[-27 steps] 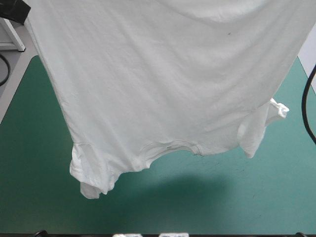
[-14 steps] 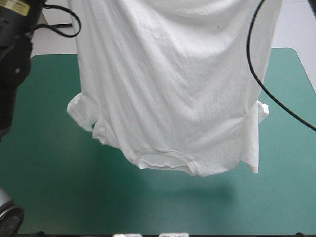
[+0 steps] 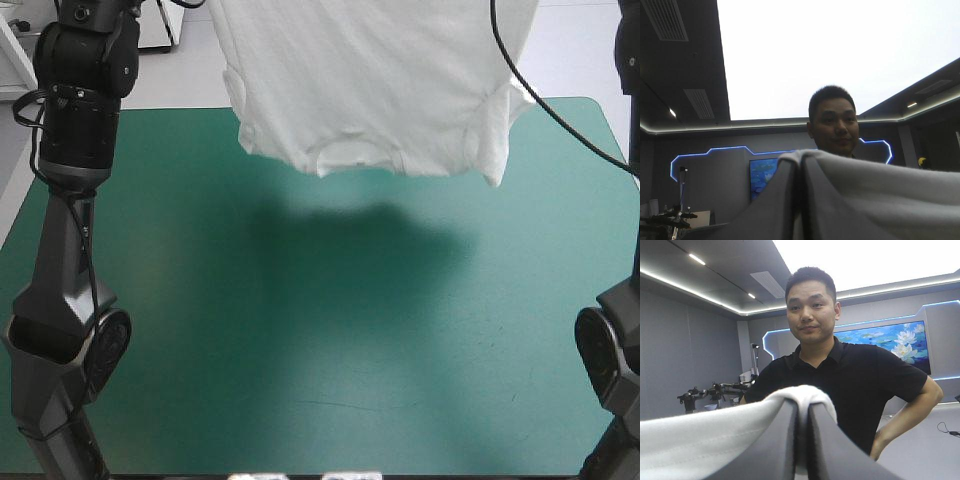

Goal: Fold the cloth

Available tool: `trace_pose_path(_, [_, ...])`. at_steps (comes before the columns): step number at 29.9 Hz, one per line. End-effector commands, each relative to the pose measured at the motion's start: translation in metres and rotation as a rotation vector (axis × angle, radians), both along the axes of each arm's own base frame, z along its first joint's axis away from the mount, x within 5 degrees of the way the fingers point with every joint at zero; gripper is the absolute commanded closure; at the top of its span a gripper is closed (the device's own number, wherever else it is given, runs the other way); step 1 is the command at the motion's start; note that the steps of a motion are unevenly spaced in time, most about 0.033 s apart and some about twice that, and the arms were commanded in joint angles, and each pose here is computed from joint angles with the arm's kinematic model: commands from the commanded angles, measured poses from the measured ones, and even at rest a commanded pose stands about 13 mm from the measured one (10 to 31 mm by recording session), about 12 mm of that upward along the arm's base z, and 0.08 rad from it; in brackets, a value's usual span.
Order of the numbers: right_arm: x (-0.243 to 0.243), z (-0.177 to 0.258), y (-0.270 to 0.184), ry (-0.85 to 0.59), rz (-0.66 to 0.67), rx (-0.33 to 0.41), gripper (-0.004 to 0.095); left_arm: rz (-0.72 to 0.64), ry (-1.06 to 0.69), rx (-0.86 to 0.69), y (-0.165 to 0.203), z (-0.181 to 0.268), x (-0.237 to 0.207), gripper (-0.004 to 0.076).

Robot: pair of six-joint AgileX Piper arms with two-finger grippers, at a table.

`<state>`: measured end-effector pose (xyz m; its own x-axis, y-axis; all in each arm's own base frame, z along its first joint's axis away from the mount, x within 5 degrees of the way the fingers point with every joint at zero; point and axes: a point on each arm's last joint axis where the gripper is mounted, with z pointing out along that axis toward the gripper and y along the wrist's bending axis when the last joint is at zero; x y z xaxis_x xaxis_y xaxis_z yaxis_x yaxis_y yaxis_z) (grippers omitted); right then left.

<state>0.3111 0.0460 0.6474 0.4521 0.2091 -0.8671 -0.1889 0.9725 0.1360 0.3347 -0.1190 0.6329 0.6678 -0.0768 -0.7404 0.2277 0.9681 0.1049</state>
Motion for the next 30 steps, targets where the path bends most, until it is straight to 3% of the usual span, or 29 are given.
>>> trace_pose_path(1, [-0.009, 0.008, -0.006, -0.039, -0.005, -0.007, 0.0925, -0.015, -0.09, -0.062, 0.015, 0.021, -0.024, 0.0733])
trace_pose_path(7, [0.04, -0.042, 0.001, 0.267, -0.003, -0.042, 0.0925, -0.068, 0.286, -0.127, 0.022, -0.035, 0.041, 0.0733])
trace_pose_path(13, [0.076, -0.101, 0.009, 0.548, 0.028, -0.097, 0.0925, -0.012, 0.773, -0.012, 0.018, -0.123, 0.082, 0.0733])
trace_pose_path(22, [0.073, -0.198, 0.016, 0.998, 0.11, -0.289, 0.0925, -0.016, 1.074, 0.163, 0.017, -0.189, 0.06, 0.0733])
trace_pose_path(30, [0.029, -0.269, 0.014, 1.354, 0.196, -0.376, 0.0925, -0.032, 1.365, 0.333, 0.012, -0.267, 0.008, 0.0733])
